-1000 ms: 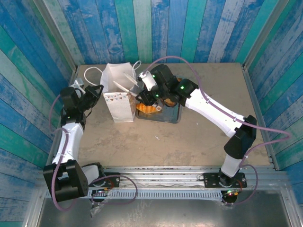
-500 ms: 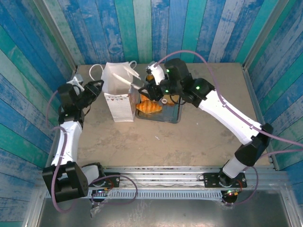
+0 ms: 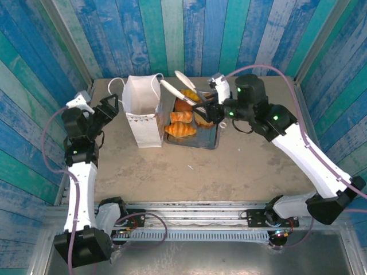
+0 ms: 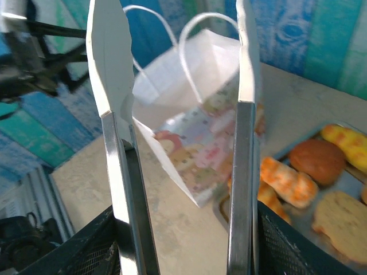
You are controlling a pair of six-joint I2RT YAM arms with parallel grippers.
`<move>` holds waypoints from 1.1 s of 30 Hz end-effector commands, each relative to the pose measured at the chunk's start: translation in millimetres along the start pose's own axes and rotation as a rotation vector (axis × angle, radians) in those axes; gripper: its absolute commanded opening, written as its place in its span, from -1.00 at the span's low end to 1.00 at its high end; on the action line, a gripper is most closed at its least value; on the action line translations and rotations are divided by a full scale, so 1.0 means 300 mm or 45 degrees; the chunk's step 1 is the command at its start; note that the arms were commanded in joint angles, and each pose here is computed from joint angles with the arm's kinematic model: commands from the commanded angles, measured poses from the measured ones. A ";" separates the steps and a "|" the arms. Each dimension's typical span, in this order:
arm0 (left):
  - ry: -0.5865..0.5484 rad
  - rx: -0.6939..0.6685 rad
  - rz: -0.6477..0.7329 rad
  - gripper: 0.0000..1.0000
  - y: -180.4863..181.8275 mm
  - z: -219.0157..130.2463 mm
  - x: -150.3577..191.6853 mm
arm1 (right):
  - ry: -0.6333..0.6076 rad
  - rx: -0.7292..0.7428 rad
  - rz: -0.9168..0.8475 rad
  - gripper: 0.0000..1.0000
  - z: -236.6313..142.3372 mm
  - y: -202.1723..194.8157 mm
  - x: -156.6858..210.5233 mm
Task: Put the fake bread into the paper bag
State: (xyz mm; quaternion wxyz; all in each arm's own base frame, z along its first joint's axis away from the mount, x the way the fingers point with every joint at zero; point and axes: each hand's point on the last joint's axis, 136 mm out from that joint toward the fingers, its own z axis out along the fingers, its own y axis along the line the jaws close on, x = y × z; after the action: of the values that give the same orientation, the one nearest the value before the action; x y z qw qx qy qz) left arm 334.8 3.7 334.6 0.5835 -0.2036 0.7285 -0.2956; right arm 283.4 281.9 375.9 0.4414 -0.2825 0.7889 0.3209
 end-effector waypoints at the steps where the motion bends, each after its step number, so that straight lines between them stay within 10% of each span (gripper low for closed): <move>1: -0.104 -0.093 0.076 0.75 0.015 -0.060 -0.042 | 0.076 0.152 -0.016 0.15 -0.054 -0.080 0.086; 33: -0.199 -0.332 0.212 0.95 0.178 -0.106 0.002 | 0.790 0.484 -0.827 0.25 0.294 -0.297 0.628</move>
State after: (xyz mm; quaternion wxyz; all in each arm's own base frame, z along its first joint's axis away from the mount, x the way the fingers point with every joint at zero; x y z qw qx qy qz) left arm 304.2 45.0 303.3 0.6211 -0.2413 0.7314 -0.1448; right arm 292.9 251.6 134.4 0.2743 -0.5081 0.8141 -0.0622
